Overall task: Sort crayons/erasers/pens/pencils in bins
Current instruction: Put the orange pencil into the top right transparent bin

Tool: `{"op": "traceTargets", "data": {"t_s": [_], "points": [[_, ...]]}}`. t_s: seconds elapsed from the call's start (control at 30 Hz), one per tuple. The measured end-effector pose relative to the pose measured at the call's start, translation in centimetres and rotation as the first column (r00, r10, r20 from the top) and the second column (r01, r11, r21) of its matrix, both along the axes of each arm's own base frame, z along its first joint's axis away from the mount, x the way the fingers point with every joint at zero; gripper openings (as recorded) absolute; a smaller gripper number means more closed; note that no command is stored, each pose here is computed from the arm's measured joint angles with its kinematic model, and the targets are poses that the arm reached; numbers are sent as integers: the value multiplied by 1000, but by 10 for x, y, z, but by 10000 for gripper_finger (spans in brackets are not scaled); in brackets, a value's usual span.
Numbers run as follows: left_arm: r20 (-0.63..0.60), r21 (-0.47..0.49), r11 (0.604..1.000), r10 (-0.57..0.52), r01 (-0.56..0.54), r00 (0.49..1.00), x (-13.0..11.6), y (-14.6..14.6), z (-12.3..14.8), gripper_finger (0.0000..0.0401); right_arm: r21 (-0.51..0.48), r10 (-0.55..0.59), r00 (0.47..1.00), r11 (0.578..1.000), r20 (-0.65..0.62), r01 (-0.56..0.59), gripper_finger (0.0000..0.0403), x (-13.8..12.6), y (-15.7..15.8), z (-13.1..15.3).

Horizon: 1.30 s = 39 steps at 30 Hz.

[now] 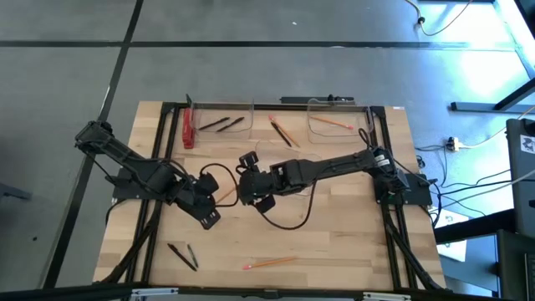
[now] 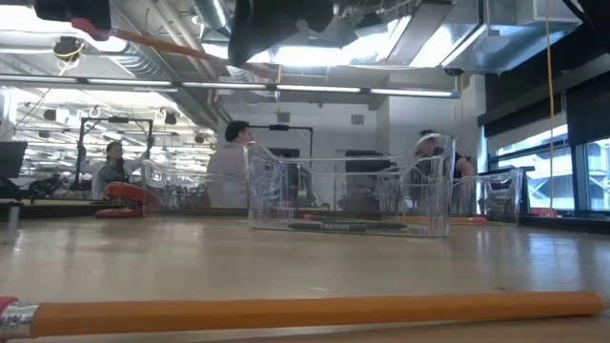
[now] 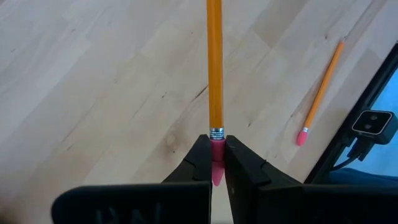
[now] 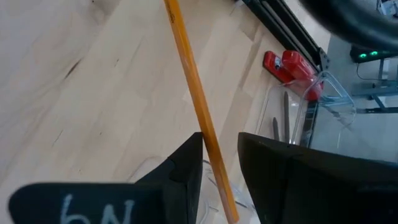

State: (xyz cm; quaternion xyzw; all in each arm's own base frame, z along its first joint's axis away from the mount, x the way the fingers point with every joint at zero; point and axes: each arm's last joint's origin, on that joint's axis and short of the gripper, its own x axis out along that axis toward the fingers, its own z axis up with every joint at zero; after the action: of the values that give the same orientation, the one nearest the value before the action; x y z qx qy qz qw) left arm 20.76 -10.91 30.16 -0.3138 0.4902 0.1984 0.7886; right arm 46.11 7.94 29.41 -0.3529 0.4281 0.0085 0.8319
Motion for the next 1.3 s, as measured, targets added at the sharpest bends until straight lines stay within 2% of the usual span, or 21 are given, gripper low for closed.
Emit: {"op": "traceTargets", "data": {"t_s": [0.23, 0.43, 0.7, 0.9, 1.3], "points": [[0, 0, 1000, 0, 0, 1000, 0, 0, 0, 9, 19, 5, 999, 1000, -33, -5, 104, 6, -5, -13], [1, -1, 1000, 1, -1, 1000, 0, 0, 0, 9, 3, -10, 1000, 1000, -27, 10, 101, 7, -6, -14], [-7, 3, 1000, 1, -1, 1000, -1, 0, 0, 9, 15, 25, 998, 1000, -59, -24, 31, 6, -5, -16], [-7, 1, 1000, 0, 0, 1000, -1, 0, 0, 11, 26, 31, 997, 999, -68, -29, 26, 6, -5, -18], [4, 8, 1000, -4, 4, 1000, 0, 0, 0, 78, 38, 17, 999, 999, -47, -15, 27, 7, -4, -17]]}}
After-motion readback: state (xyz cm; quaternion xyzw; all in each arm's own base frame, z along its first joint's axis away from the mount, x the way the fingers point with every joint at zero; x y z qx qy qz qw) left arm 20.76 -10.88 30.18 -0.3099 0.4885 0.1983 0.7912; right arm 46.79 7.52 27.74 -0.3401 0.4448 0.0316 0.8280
